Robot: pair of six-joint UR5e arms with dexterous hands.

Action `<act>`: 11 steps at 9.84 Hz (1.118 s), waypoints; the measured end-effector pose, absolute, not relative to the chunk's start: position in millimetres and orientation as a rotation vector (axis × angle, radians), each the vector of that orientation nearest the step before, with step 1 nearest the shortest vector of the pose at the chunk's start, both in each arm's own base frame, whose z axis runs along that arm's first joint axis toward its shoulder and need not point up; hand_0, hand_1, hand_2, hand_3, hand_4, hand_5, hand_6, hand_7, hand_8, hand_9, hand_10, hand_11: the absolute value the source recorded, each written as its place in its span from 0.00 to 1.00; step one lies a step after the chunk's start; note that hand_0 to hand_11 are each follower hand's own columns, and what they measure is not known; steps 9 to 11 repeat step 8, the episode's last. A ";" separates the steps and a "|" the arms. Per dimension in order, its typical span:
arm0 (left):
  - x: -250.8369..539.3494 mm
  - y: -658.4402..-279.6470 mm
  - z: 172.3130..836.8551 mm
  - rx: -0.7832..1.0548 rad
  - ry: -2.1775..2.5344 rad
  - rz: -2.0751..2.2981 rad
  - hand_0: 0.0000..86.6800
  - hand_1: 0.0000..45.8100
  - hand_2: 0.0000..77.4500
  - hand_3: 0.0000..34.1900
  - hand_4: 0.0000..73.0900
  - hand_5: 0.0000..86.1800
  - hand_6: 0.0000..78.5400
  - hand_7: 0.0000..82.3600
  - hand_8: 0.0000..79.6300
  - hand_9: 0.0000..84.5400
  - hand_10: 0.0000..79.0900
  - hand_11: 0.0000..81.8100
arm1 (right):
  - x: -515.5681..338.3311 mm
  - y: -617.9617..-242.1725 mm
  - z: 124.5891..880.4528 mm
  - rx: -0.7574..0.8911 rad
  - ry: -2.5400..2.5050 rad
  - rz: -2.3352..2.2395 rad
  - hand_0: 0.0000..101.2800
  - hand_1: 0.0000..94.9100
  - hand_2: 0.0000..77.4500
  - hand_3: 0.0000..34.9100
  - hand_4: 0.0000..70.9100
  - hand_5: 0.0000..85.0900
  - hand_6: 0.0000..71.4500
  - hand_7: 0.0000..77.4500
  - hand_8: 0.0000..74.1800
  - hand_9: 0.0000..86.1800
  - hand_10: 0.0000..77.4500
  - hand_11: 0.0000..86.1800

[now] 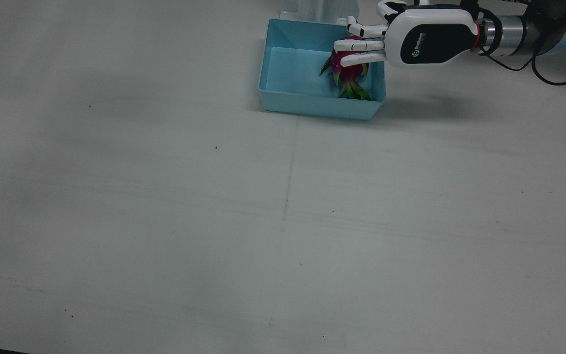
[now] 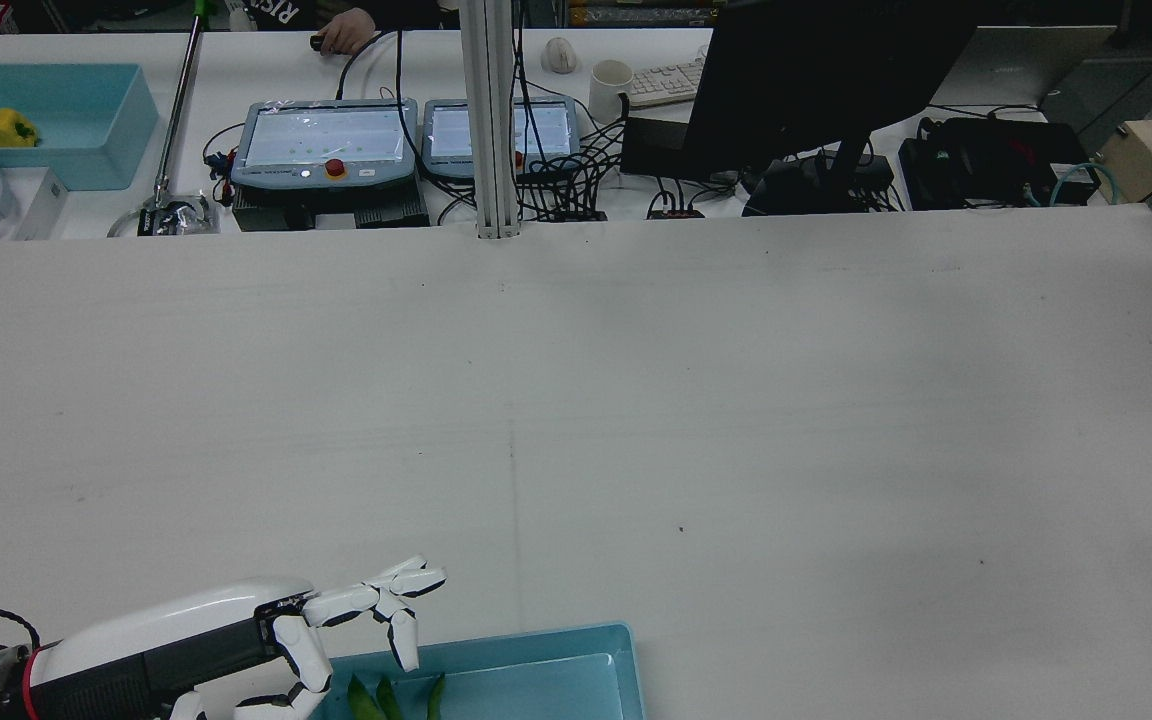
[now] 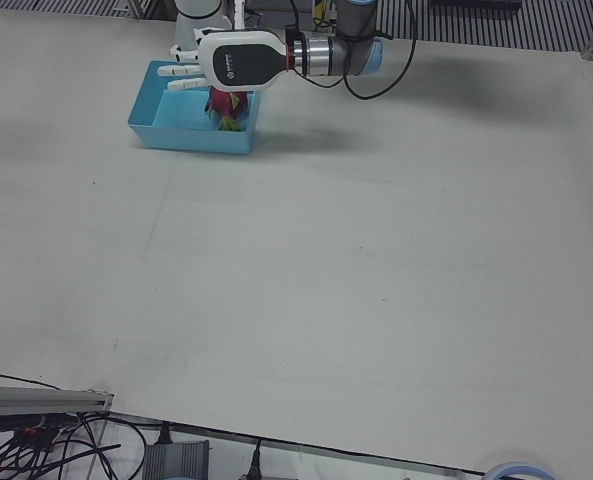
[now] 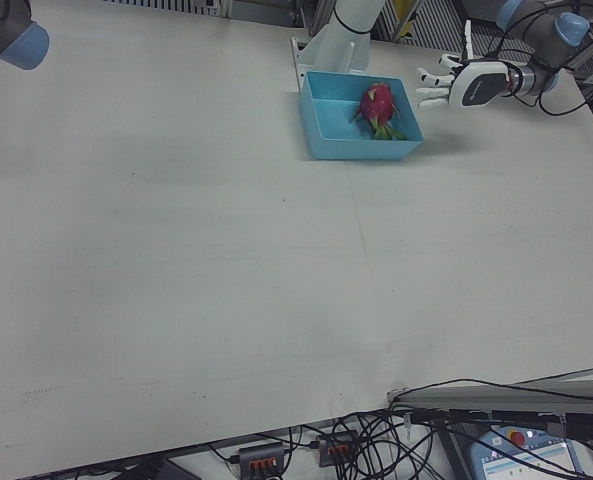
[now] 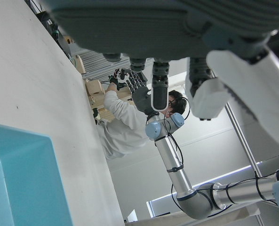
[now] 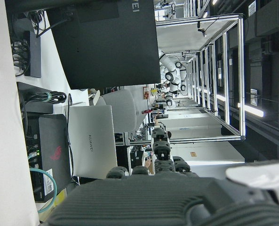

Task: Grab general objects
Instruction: 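Open the left hand fingers to release the fruit into the tray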

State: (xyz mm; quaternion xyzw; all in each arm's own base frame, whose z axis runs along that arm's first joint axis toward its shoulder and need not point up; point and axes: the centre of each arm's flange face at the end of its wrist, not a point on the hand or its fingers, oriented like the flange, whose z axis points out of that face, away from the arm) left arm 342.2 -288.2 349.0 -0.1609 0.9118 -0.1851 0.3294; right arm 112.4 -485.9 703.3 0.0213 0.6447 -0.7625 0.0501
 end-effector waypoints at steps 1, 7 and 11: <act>341.3 -290.7 350.9 -0.437 2.381 -0.498 0.68 0.00 0.00 0.03 0.92 0.81 0.07 0.56 0.01 0.10 0.00 0.01 | 112.4 -485.9 703.3 0.065 1.963 -2.322 0.00 0.05 0.02 0.00 0.00 0.00 0.00 0.00 0.00 0.01 0.00 0.01; 216.0 -398.7 388.9 -0.308 2.345 -0.652 0.92 0.00 0.52 0.00 0.00 0.82 0.00 0.38 0.01 0.06 0.00 0.01 | 112.6 -485.9 703.3 0.064 1.963 -2.322 0.00 0.05 0.02 0.00 0.00 0.00 0.00 0.00 0.00 0.01 0.00 0.01; 194.0 -416.4 404.1 -0.290 2.359 -0.696 0.92 0.00 0.69 0.00 0.00 0.85 0.01 0.38 0.01 0.06 0.00 0.01 | 112.6 -485.9 703.3 0.064 1.963 -2.322 0.00 0.05 0.02 0.00 0.00 0.00 0.00 0.00 0.00 0.01 0.00 0.01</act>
